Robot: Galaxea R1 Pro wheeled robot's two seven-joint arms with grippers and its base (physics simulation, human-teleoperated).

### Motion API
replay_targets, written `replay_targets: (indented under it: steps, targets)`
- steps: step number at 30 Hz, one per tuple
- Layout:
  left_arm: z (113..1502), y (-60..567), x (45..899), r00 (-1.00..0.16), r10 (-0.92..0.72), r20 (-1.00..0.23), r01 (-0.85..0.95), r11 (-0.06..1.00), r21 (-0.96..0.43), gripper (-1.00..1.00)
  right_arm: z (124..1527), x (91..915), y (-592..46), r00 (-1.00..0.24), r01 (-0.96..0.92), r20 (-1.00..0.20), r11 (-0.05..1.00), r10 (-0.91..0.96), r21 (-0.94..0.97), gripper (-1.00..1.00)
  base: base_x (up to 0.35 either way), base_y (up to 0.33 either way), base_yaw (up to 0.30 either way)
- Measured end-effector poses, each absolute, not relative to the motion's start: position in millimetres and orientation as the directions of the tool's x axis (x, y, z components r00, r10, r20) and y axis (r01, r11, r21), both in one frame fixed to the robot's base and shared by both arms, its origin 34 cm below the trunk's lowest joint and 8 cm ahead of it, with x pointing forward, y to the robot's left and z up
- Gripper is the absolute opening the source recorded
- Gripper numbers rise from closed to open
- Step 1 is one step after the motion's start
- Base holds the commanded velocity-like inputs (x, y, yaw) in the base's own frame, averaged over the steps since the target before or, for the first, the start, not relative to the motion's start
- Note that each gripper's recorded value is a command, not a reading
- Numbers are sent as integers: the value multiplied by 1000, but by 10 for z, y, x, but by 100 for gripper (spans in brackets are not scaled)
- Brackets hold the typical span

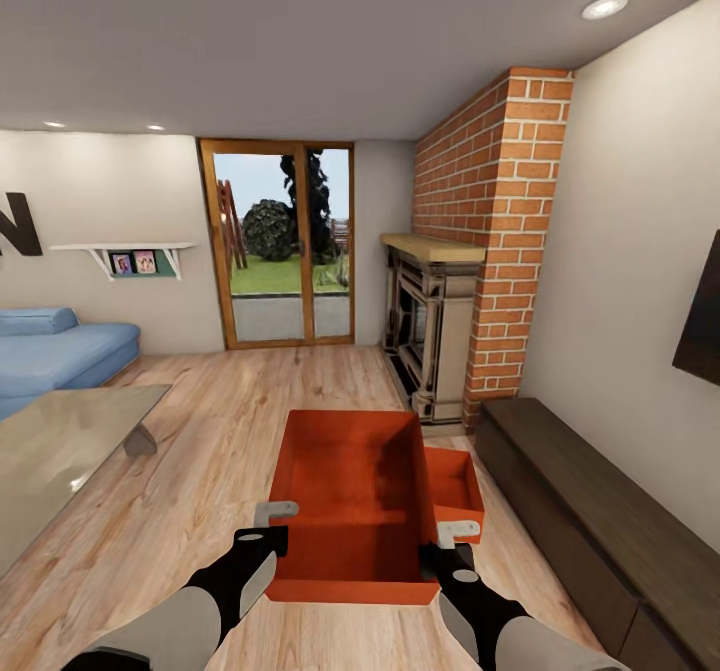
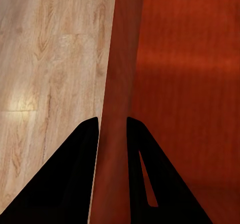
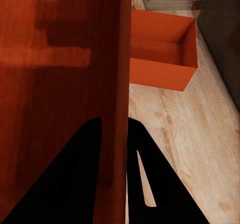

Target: Move the two storage containers from the living room to the garage. In the garage, place one container on the floor and stack the other container on top of it (either order is fine).

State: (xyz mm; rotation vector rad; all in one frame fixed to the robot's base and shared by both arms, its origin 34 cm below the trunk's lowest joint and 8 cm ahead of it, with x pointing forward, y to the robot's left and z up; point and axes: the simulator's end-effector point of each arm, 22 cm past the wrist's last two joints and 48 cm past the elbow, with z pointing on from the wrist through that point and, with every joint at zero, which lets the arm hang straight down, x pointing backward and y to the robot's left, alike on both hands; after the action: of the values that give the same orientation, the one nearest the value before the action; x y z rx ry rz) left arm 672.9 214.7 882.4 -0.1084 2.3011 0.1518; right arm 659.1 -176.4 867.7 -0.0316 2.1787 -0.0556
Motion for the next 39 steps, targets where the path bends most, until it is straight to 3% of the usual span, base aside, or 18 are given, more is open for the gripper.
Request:
replay_targets:
  steps: [15,39]
  targets:
    - [8823,2144,6729,-669,-31,-742,-127,989,73,-100,8681,6595,-1767,-572,-3,-819,999,-45,-52,-100,0,0,17]
    - [8824,2147,6731,-669,-31,-743,-126,989,72,-100,8682,6596,-1766,-571,-3,-820,999,-44,-52,-100,0,0,264]
